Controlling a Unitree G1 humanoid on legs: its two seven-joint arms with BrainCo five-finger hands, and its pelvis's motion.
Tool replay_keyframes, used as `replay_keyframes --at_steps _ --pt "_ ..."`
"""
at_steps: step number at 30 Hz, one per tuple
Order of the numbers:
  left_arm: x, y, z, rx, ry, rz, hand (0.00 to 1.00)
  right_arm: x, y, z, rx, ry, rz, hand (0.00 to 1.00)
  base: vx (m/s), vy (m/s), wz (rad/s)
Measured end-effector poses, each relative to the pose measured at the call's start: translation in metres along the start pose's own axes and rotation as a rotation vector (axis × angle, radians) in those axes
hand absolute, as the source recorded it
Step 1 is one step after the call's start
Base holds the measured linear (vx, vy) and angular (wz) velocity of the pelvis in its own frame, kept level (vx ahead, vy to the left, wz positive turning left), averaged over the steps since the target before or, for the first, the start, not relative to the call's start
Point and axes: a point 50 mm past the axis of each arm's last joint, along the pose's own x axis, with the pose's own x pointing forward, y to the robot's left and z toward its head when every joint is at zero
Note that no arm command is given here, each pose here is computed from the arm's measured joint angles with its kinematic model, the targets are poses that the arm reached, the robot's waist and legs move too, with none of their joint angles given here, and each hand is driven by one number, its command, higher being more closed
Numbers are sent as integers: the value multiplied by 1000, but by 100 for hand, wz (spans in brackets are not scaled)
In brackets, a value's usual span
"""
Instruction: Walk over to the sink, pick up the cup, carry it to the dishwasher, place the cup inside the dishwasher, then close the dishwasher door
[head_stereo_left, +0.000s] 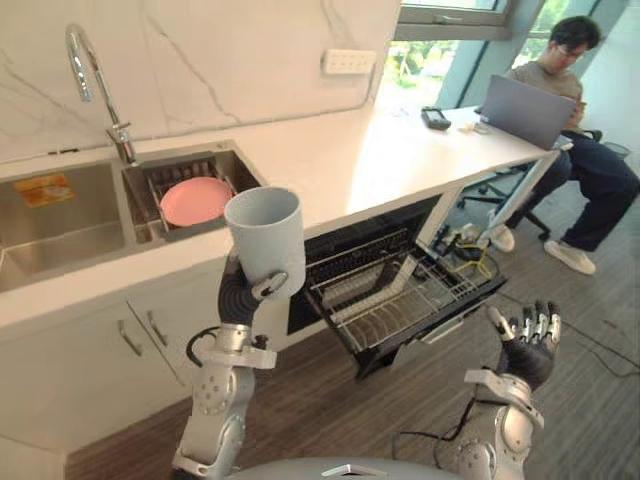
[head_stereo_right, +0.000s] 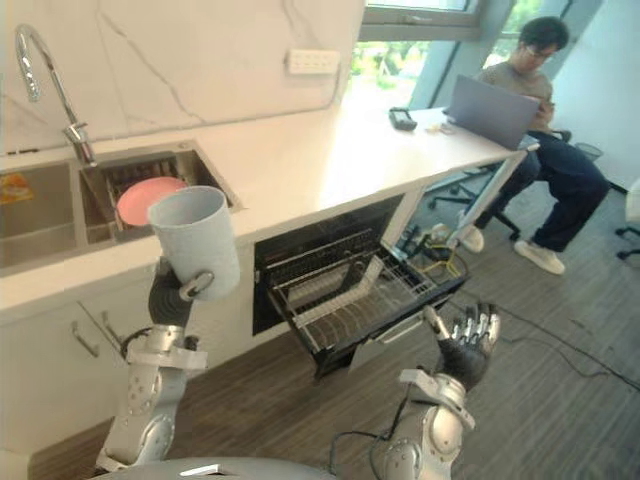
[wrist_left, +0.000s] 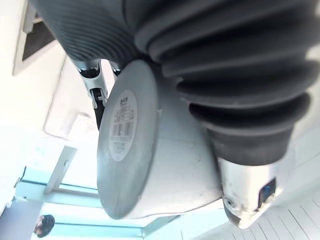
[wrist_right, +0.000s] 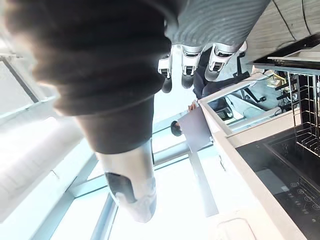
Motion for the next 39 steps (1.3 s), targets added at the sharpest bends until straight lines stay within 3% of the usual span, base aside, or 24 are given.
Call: replay_keyframes --at_steps 17,24,31,39 --pt "18 6 6 135 -28 -9 100 8 79 8 119 -42 355 0 0 30 -45" --pt "12 25 -1 242 9 151 100 6 117 0 120 80 651 0 122 -150 -14" --pt "-3 27 -12 334 54 217 100 3 124 -8 127 111 712 0 185 41 -24" --pt "30 30 3 493 -106 303 100 4 162 10 296 55 853 0 125 56 -7"
